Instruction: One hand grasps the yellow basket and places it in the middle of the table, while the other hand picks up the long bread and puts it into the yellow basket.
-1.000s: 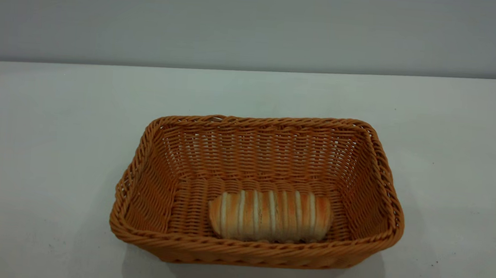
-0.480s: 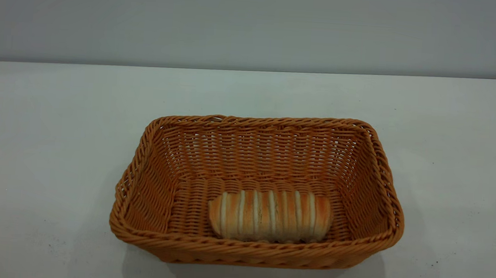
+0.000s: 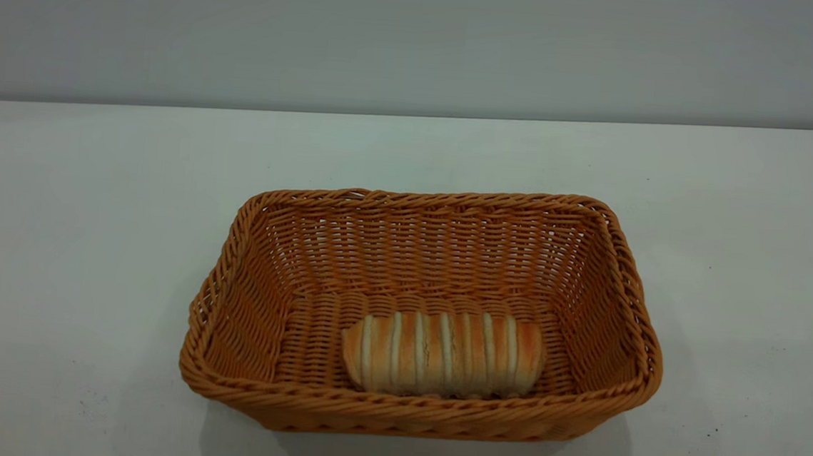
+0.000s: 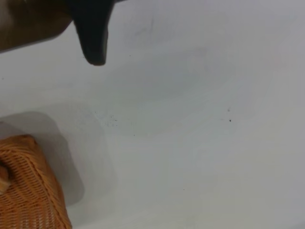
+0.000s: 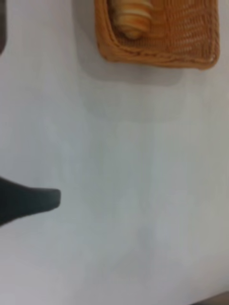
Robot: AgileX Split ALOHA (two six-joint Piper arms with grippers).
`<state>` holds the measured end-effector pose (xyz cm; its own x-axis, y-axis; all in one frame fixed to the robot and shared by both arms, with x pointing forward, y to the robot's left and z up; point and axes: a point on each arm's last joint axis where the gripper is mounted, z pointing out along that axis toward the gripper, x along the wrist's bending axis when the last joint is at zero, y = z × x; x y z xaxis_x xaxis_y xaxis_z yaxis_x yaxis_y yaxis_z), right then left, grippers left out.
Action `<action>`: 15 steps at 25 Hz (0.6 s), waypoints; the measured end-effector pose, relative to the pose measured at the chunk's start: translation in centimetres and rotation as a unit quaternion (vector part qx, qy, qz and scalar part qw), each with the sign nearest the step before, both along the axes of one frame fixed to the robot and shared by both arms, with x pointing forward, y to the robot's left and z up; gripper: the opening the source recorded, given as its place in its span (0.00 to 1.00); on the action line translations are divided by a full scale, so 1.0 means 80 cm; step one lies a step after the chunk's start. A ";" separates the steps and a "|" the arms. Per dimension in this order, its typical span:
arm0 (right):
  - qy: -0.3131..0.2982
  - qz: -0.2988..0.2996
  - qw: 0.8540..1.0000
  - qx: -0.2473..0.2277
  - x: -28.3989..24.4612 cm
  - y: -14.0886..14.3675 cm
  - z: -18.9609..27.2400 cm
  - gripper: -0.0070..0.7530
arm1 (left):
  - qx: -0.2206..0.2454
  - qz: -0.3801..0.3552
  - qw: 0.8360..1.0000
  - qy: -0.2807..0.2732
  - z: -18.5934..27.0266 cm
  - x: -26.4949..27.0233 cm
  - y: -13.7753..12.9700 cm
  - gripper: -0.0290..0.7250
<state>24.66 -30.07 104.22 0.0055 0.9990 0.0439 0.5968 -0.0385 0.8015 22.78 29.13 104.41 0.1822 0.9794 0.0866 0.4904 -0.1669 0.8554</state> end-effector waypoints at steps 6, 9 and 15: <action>0.000 0.004 1.000 0.000 0.000 0.000 0.000 0.73 | 0.000 0.000 1.000 0.000 0.000 0.000 0.000 0.77; 0.000 0.004 1.000 0.000 0.000 0.000 0.000 0.73 | 0.000 0.000 1.000 0.000 0.000 0.000 0.000 0.77; 0.000 0.004 1.000 0.000 0.000 0.000 0.000 0.73 | 0.000 0.000 1.000 0.000 0.000 0.000 0.000 0.77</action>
